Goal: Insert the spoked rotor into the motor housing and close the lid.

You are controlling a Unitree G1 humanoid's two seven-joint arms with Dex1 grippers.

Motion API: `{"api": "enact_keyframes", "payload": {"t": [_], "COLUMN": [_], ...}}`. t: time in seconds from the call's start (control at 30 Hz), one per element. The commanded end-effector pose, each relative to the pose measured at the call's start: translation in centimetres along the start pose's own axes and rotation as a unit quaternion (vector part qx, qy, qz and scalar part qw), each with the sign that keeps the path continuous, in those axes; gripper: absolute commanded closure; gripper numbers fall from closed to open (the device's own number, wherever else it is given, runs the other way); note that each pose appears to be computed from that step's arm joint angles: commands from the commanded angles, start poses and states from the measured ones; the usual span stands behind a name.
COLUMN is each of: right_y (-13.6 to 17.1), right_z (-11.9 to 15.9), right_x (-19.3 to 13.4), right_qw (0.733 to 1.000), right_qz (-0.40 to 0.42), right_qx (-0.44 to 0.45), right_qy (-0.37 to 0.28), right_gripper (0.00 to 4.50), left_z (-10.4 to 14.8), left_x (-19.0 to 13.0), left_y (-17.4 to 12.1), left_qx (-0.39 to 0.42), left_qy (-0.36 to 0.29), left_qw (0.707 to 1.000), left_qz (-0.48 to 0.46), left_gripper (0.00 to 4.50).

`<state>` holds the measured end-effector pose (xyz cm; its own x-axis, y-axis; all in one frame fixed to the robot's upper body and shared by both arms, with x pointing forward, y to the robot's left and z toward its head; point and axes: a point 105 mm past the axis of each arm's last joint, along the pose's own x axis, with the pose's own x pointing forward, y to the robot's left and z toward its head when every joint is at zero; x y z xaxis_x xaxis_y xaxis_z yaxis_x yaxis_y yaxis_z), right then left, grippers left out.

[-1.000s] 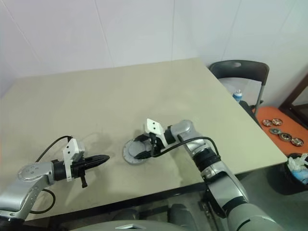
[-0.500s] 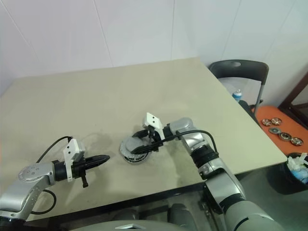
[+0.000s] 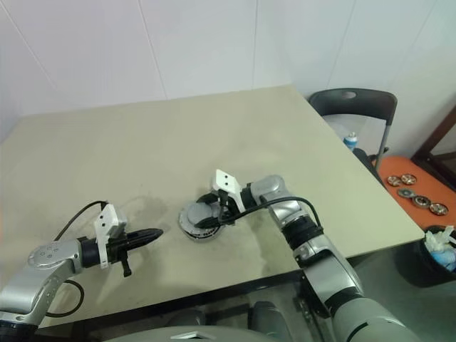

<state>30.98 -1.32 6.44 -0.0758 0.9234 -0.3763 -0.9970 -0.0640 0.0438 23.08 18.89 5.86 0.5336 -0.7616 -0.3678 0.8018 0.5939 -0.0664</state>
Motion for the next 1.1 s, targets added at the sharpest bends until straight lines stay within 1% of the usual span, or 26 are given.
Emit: {"api": "enact_keyframes", "payload": {"t": [0.03, 0.53, 0.63, 0.87, 1.1], "right_y": [-0.2, -0.2, 0.3, 0.0, 0.6], "right_z": [0.1, -0.7, -1.2, -0.8, -1.5], "right_x": [-0.4, -0.5, -0.6, -0.7, -0.2], "right_qw": [1.000, 1.000, 0.999, 1.000, 0.999], "right_qz": [0.001, 0.004, 0.020, 0.017, 0.020], "right_qx": [-0.016, -0.014, -0.011, -0.013, -0.026], "right_qy": [0.005, 0.018, 0.027, 0.023, 0.031], "right_gripper": [1.32, 1.32, 1.32, 1.32, 1.32], "left_z": [1.3, 1.6, 1.6, 1.7, 1.8], "left_x": [0.1, 0.1, 0.2, 0.2, 0.1], "left_y": [-0.1, -0.4, -0.4, -0.4, -0.3], "left_qx": [0.015, 0.012, 0.011, 0.011, 0.011], "left_qy": [-0.015, -0.018, -0.019, -0.020, -0.020], "left_qw": [1.000, 1.000, 1.000, 1.000, 1.000], "left_qz": [-0.003, -0.001, -0.002, -0.001, 0.002], "left_gripper": [4.50, 4.50, 4.50, 4.50, 4.50]}}
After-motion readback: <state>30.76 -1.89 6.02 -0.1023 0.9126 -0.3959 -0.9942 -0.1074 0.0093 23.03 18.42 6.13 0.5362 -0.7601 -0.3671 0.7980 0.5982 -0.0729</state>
